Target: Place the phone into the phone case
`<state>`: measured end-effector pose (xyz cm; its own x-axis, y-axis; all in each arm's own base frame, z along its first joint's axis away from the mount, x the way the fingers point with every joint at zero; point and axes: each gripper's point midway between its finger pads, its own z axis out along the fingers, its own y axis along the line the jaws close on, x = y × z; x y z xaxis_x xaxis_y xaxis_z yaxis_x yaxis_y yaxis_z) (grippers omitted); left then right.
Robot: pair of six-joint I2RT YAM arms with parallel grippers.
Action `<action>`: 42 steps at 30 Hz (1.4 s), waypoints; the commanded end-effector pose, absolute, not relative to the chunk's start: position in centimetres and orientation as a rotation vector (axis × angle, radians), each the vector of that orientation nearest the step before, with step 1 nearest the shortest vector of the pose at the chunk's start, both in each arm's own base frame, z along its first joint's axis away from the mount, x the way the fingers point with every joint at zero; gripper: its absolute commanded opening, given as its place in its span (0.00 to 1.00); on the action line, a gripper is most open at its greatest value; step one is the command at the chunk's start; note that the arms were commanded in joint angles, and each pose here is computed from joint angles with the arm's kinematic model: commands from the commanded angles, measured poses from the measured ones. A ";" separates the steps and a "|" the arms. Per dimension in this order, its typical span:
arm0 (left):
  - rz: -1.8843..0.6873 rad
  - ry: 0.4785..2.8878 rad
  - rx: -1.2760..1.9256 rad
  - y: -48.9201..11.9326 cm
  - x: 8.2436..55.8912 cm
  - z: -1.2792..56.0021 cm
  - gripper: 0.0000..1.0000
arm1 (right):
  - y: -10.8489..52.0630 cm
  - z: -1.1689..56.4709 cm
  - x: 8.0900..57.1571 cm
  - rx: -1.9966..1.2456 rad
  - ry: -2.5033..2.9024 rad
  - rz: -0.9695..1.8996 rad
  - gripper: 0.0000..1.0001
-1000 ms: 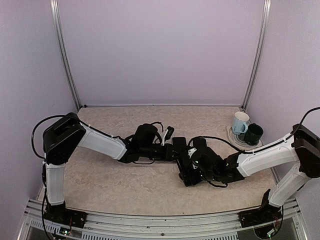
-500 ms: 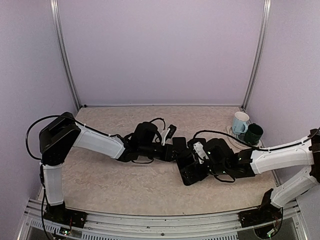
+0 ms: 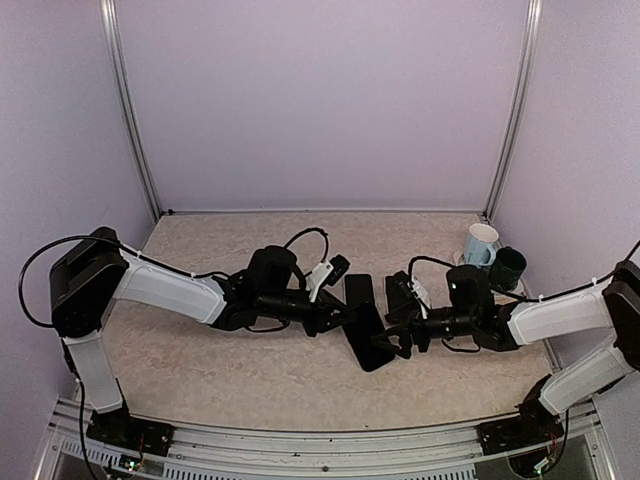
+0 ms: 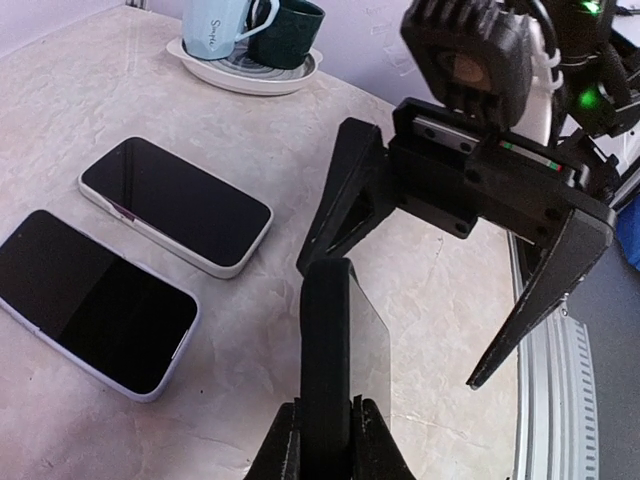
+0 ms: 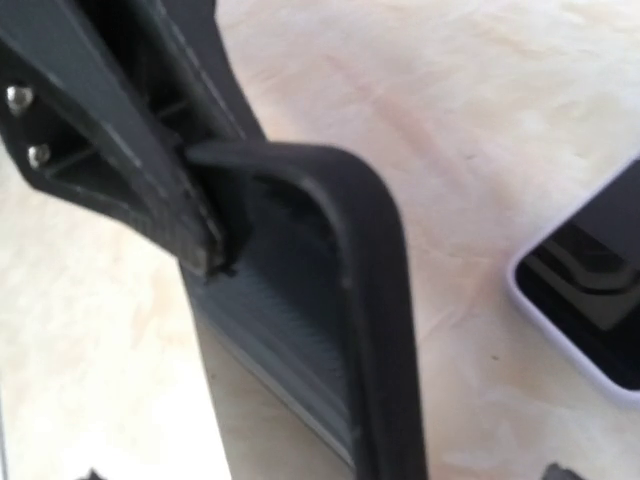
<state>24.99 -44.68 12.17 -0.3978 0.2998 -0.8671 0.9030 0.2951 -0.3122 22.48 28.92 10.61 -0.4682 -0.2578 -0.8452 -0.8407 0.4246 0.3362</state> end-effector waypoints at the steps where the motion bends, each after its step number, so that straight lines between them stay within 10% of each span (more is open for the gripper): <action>1: -0.893 1.887 1.178 -42.8 25.9 9.2 0.00 | 29.9 11.1 21.4 -1.070 1.799 1.123 0.90; 29: -1.010 1.780 1.172 -46.6 25.9 12.5 0.00 | 31.5 10.1 19.4 -1.257 1.614 1.179 0.00; 42: -1.157 1.680 1.182 -47.5 23.6 16.8 0.00 | 31.6 16.6 16.7 -1.321 1.390 1.303 0.00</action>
<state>22.52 -46.27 13.78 -0.2930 0.3391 -0.8940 0.9561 0.1101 -0.2716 19.38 29.51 8.95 -0.3433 -0.3080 -0.8873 -0.9377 0.1652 0.3055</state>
